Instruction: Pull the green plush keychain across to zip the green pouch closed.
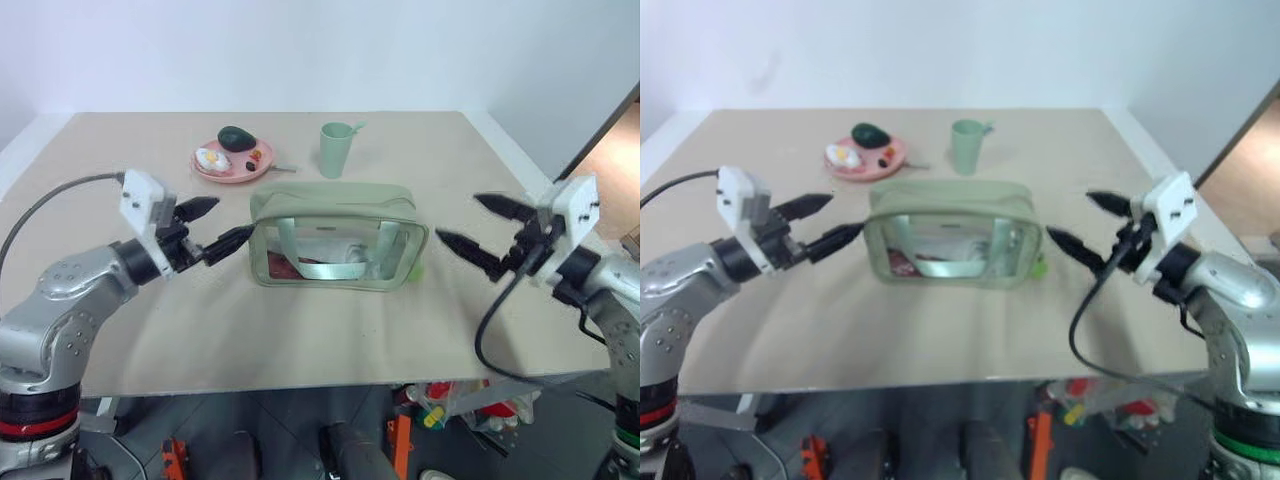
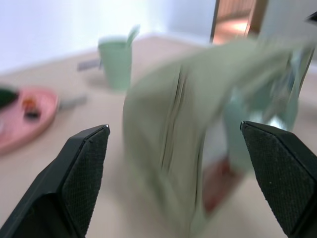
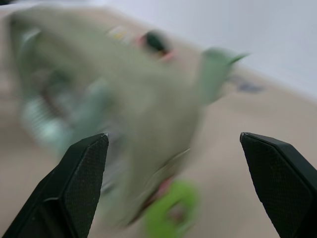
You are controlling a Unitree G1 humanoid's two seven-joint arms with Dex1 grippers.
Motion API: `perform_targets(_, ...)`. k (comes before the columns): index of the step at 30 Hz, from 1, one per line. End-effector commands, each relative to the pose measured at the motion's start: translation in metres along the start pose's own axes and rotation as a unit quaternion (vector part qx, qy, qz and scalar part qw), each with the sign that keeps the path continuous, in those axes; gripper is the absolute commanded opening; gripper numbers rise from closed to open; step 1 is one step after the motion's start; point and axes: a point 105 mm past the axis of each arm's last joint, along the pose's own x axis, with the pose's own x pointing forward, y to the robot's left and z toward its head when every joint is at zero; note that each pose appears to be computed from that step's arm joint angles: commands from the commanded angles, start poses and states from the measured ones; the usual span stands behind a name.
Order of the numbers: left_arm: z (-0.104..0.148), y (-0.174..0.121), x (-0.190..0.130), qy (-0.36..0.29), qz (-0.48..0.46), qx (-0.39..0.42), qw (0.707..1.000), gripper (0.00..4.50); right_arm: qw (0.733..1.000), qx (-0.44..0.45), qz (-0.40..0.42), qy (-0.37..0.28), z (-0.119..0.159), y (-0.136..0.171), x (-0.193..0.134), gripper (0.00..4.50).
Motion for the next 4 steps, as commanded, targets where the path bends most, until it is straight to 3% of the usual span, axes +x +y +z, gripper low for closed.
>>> perform_targets(1, -0.017, 0.006, -0.01, 0.031, 0.055, 0.034, 0.997, 4.44, 0.998, 0.01, 0.06, 0.004, -0.002, 0.036, 0.001, 4.44)
perform_targets(4, -0.03, 0.008, -0.014, 0.039, 0.084, 0.047, 0.995, 4.44, 0.999, 0.019, 0.043, 0.007, -0.012, 0.04, 0.003, 4.44)
